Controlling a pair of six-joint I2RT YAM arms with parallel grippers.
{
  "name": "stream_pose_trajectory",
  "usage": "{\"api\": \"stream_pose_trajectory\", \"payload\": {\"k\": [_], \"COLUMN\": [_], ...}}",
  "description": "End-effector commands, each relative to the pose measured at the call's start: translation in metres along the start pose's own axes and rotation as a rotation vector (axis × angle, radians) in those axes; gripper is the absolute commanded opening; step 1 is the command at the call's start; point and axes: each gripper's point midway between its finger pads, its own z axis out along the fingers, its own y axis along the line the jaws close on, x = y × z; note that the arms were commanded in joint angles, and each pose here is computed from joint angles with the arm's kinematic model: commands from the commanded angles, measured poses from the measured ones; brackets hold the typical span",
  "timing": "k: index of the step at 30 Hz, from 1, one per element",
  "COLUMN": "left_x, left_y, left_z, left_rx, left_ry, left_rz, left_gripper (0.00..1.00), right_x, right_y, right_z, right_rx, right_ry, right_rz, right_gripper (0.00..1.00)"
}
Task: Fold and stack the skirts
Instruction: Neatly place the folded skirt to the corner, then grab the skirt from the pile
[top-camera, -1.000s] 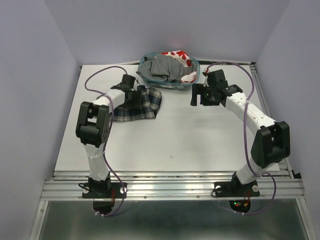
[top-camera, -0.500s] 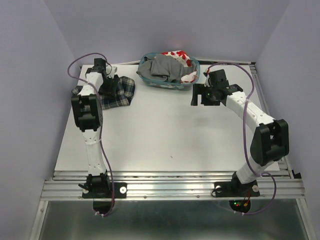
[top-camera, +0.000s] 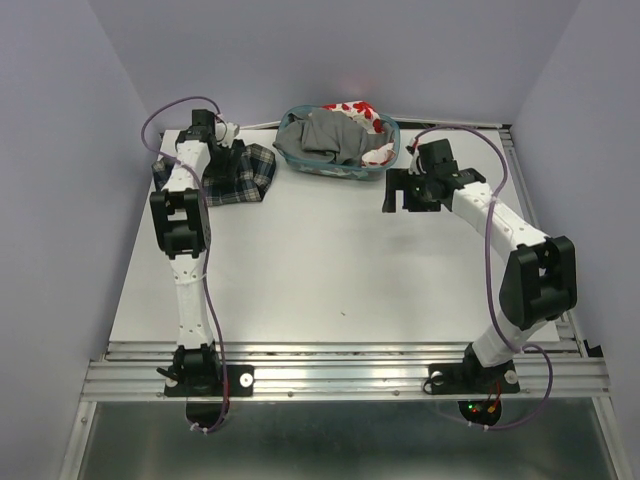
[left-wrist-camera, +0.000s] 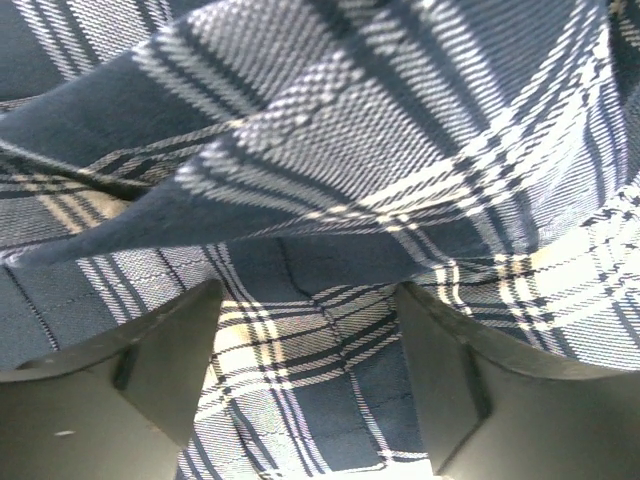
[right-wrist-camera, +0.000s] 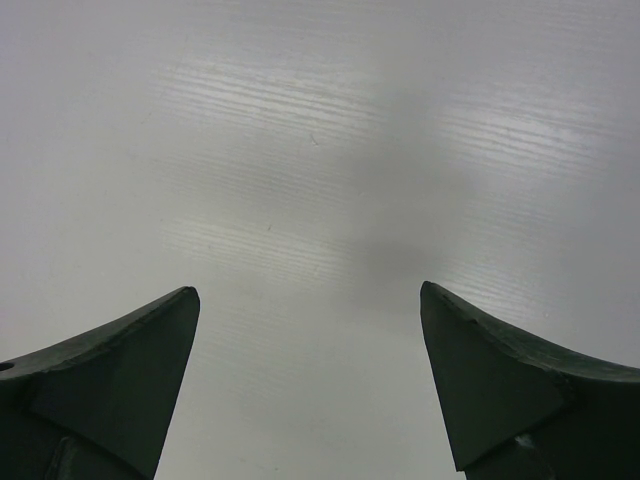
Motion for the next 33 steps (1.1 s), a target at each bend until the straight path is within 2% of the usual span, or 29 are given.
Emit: {"api": "stream_pose_trajectory", "payload": {"k": [1,4,7,10,12,13,16,17,18,19,20,23,29,33], "left_x": [-0.034,-0.079,-0.126,-0.165,-0.173,-0.18,-0.17,-0.166,-0.152,-0.144,-0.125,-0.092,-0.053,-0.037], "left_y": [0.008,0.018,0.029,0.032,0.028,0.025,0.008,-0.006,-0.016,-0.028,-0.044,-0.07,-0.101,-0.108], "left_z": [-0.027,-0.072,-0.143,-0.246,-0.281,-0.32,-0.338,-0.361,-0.346,-0.363,-0.34,-0.326,-0.311,-0.303], "left_rx": [-0.057,-0.091,-0.141,-0.181,-0.173,-0.184,-0.115,-0.065,-0.017,0.014,0.089,0.191,0.321,0.348], "left_ry": [-0.109,-0.255,-0.443,-0.668,-0.745,-0.824,-0.851,-0.887,-0.843,-0.862,-0.803,-0.744,-0.644,-0.608], "left_rz": [-0.074,-0.073,-0.065,-0.066,-0.067,-0.062,-0.068,-0.048,-0.049,-0.049,-0.047,-0.078,-0.188,-0.223], "left_gripper": [0.87,0.91,0.96,0.98,0.99,0.99,0.99,0.99,0.99,0.99,0.99,0.99,0.99,0.99], "right_x": [-0.031,-0.048,-0.079,-0.112,-0.133,-0.138,-0.163,-0.173,-0.179,-0.187,-0.194,-0.213,-0.233,-0.22], "right_y": [0.009,0.015,0.027,0.042,0.052,0.054,0.059,0.061,0.062,0.065,0.068,0.077,0.078,0.087], "right_z": [-0.009,-0.016,-0.032,-0.046,-0.048,-0.046,-0.027,-0.022,-0.015,0.002,0.01,0.043,0.102,0.143], "right_rx": [-0.038,-0.06,-0.097,-0.15,-0.19,-0.197,-0.221,-0.23,-0.237,-0.256,-0.272,-0.34,-0.318,-0.314], "right_ry": [-0.086,-0.132,-0.238,-0.352,-0.417,-0.43,-0.475,-0.504,-0.511,-0.505,-0.518,-0.528,-0.574,-0.555], "right_rz": [-0.031,-0.054,-0.086,-0.112,-0.129,-0.125,-0.126,-0.126,-0.125,-0.111,-0.106,-0.075,-0.061,-0.069], "right_gripper": [0.96,0.96,0.96,0.95,0.95,0.95,0.94,0.94,0.94,0.93,0.94,0.93,0.93,0.93]}}
